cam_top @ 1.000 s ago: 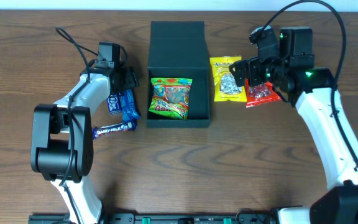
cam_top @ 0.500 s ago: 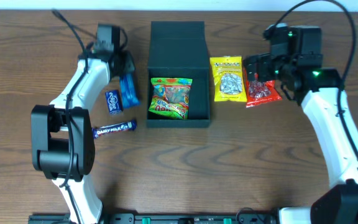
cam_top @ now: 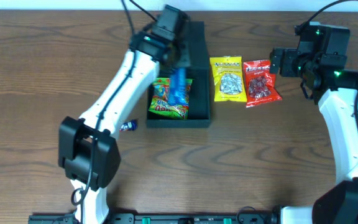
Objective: Pack container
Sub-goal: 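Place the blue wafer bar into the box beside the Haribo bag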
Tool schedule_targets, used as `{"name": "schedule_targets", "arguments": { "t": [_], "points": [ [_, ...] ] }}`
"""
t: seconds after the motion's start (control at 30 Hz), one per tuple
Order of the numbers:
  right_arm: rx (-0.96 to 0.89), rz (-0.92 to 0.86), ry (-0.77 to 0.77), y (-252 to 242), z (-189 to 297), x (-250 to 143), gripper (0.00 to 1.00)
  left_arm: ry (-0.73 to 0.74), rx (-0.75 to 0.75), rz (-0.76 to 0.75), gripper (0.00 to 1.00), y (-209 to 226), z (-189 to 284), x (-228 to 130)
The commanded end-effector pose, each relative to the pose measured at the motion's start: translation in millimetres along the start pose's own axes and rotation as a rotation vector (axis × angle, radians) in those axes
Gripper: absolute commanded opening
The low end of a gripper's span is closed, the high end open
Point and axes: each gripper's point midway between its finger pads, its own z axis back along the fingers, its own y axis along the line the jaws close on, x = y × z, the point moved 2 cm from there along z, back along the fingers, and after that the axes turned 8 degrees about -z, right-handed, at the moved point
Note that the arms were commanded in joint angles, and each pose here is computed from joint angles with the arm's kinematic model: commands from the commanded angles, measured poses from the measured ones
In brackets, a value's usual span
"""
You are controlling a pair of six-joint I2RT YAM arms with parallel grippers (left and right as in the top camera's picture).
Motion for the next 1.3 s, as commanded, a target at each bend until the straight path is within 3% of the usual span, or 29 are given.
{"name": "schedule_targets", "arguments": {
  "t": [0.0, 0.2, 0.4, 0.43, 0.5, 0.63, 0.73, 0.83, 0.9, 0.93, 1.0, 1.03, 1.27],
  "points": [
    [-0.012, -0.022, -0.004, -5.4, -1.2, 1.5, 0.99, 0.067, -0.041, 0.087, 0.1, -12.5, -22.5, -12.6],
    [-0.013, -0.022, 0.001, -5.5, -1.2, 0.4, 0.99, 0.212, -0.151, 0.141, 0.09, -34.0, -50.5, -41.1],
    [-0.014, -0.023, 0.007, -5.7, -1.2, -0.8, 0.99, 0.223, -0.16, 0.166, 0.09, -40.5, -56.3, -44.6],
    [-0.014, -0.023, 0.007, -5.7, -1.2, -1.0, 0.99, 0.214, -0.169, 0.158, 0.17, -44.6, -56.5, -43.6],
    [-0.014, -0.023, 0.008, -5.7, -1.2, -1.1, 0.99, 0.206, -0.181, 0.147, 0.64, -50.8, -56.5, -43.5],
    [-0.014, -0.023, 0.008, -5.7, -1.2, -1.1, 0.99, 0.194, -0.195, 0.124, 0.93, -54.3, -54.0, -40.3],
    [-0.013, -0.022, 0.007, -5.4, -1.4, -1.0, 0.99, 0.147, -0.177, 0.133, 0.92, -46.2, -44.3, -26.7],
    [-0.01, -0.022, 0.011, -5.0, -2.4, -1.8, 0.99, 0.065, -0.153, 0.106, 0.9, -36.0, -24.4, -4.8],
    [-0.001, -0.022, 0.013, -3.6, -2.9, -2.2, 0.99, 0.028, -0.161, 0.057, 0.82, -35.3, -10.7, 3.6],
    [0.002, -0.022, 0.012, -3.2, -3.4, -1.8, 0.99, 0.021, -0.167, 0.025, 0.68, -36.3, -4.6, 4.4],
    [0.002, -0.022, 0.01, -3.3, -4.5, -1.3, 0.99, 0.04, -0.159, -0.053, 0.14, -35.0, 3.4, -2.1],
    [0.002, -0.022, 0.009, -3.3, -5.2, -1.0, 0.99, 0.089, -0.148, -0.127, 0.06, -35.6, 4.2, -16.1],
    [0.002, -0.021, 0.001, -3.5, -6.5, 0.8, 0.99, 0.271, -0.156, -0.457, 0.06, -46.1, 2.9, -73.0]
  ]
}}
